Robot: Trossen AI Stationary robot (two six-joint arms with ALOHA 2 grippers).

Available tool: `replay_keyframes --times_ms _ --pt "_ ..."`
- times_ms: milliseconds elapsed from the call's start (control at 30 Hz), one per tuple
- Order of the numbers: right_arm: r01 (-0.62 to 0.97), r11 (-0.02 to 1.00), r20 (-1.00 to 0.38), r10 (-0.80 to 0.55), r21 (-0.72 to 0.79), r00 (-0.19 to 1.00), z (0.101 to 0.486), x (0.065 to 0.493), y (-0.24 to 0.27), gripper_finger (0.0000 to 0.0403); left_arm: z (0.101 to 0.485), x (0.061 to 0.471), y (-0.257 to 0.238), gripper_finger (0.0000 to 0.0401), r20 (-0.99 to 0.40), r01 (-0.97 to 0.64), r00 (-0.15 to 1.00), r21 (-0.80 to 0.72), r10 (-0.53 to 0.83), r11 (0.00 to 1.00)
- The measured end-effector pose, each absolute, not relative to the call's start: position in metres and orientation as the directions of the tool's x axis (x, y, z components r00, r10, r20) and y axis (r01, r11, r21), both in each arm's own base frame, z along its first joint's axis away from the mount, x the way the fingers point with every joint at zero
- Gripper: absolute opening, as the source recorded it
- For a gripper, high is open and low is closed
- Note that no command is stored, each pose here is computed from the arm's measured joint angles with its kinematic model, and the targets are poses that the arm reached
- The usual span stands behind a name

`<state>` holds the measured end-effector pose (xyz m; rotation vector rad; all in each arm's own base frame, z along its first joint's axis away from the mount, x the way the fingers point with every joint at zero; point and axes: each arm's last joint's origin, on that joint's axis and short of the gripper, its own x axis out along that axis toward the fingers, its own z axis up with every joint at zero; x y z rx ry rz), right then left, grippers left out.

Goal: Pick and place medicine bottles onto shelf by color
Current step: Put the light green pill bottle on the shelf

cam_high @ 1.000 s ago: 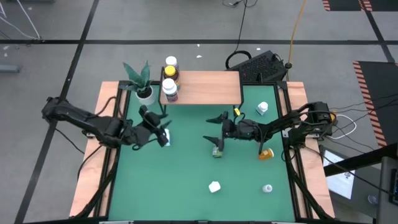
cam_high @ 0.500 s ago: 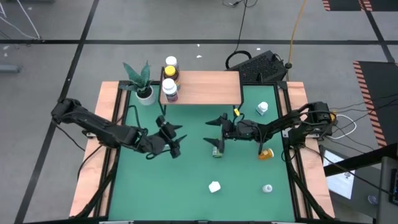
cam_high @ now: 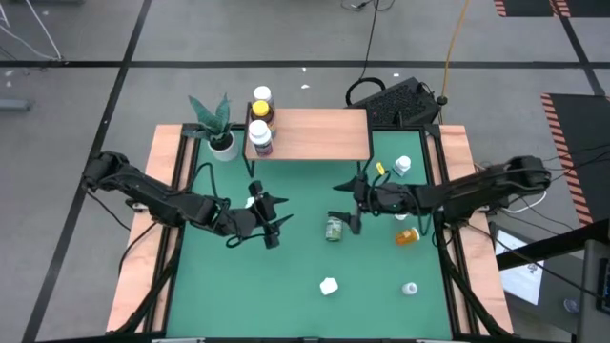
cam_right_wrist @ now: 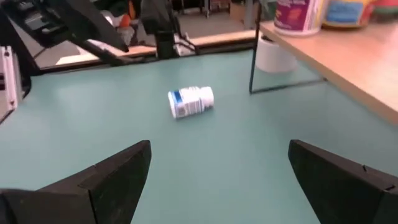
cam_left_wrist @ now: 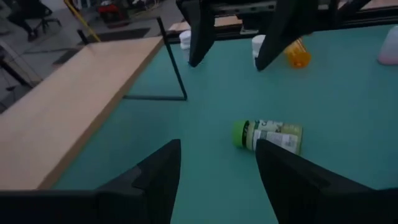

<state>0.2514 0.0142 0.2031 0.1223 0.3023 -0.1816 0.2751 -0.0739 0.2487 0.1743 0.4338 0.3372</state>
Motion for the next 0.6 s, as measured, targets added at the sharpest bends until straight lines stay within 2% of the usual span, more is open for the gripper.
replay_keyframes --times_ms 133,267,367,500,600 --pt "0.189 0.97 -0.433 -0.104 0.156 0.895 0.203 0.235 0.017 0.0375 0.25 0.276 -0.072 0.0212 -0.372 -0.285 0.856 0.237 0.358 0.929" --pt "0.093 0.956 -0.56 0.082 0.277 0.824 0.195 0.223 0.021 0.0375 0.249 0.279 -0.07 0.0212 -0.411 -0.181 0.883 0.152 0.228 0.972" --pt "0.031 0.941 -0.592 0.186 0.337 0.784 0.191 0.221 0.026 0.0375 0.248 0.282 -0.07 0.0212 -0.413 -0.138 0.894 0.118 0.174 0.983" --pt "0.005 0.947 -0.606 0.202 0.322 0.769 0.188 0.221 0.03 0.0375 0.242 0.29 -0.07 0.0212 -0.405 -0.116 0.9 0.128 0.159 0.985" --pt "-0.029 0.941 -0.61 0.242 0.337 0.755 0.187 0.221 0.031 0.0375 0.232 0.298 -0.071 0.0212 -0.424 -0.059 0.9 0.101 0.097 0.993"
